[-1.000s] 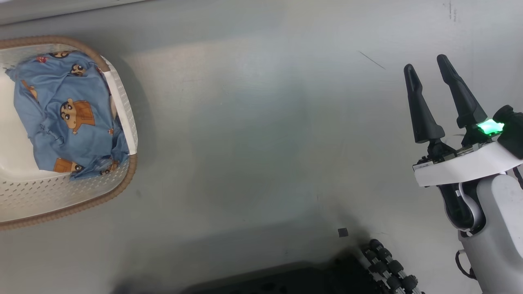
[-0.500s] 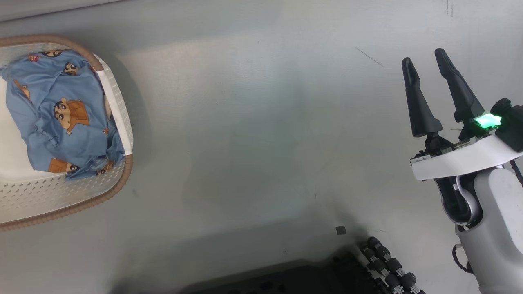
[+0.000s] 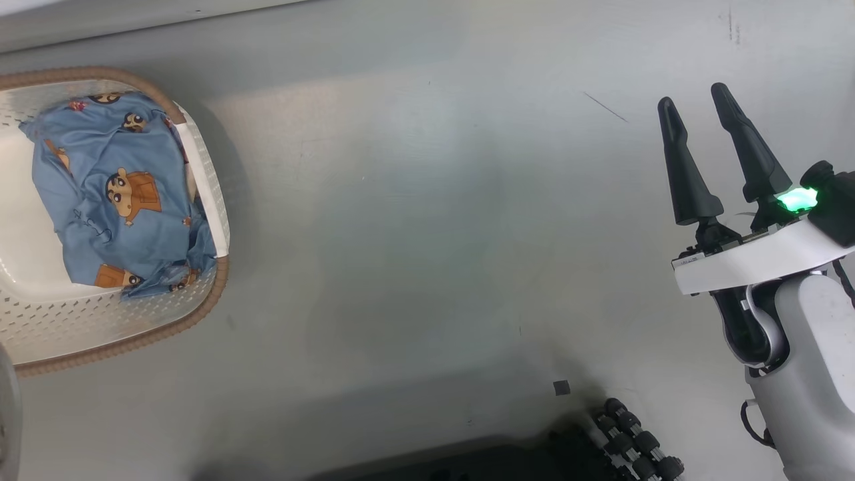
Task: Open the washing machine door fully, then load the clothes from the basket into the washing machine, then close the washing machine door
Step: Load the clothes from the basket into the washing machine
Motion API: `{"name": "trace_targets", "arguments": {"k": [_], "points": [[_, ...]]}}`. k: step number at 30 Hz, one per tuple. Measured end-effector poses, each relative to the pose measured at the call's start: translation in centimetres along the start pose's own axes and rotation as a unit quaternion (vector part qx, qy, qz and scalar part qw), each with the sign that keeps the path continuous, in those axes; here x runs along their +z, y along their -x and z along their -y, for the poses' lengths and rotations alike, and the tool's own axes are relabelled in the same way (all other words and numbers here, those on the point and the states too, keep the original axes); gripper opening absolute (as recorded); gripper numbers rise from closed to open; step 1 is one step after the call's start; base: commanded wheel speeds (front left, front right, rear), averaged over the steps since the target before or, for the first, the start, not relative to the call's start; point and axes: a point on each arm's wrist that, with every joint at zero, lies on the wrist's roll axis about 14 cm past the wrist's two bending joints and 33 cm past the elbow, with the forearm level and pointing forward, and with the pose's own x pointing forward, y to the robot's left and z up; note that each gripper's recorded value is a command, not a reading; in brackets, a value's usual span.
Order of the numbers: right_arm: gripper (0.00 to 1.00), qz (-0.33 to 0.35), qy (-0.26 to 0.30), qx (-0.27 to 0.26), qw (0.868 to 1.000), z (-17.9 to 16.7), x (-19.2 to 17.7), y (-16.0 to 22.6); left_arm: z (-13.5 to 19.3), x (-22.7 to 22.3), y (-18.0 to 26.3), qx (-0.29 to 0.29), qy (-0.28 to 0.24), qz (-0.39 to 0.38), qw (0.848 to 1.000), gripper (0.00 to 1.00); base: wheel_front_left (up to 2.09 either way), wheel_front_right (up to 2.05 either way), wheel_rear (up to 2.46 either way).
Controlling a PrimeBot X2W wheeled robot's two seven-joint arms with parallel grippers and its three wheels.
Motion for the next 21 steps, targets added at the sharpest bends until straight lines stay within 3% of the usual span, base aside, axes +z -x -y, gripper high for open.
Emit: {"name": "trace_targets", "arguments": {"k": [21], "points": [[1.0, 0.045, 0.01, 0.007, 0.999, -0.7, 3.9, 0.3, 0.2, 1.6, 3.7, 0.018, 0.017, 0.022, 0.999, 1.0, 0.0, 0.0, 0.0]]}}
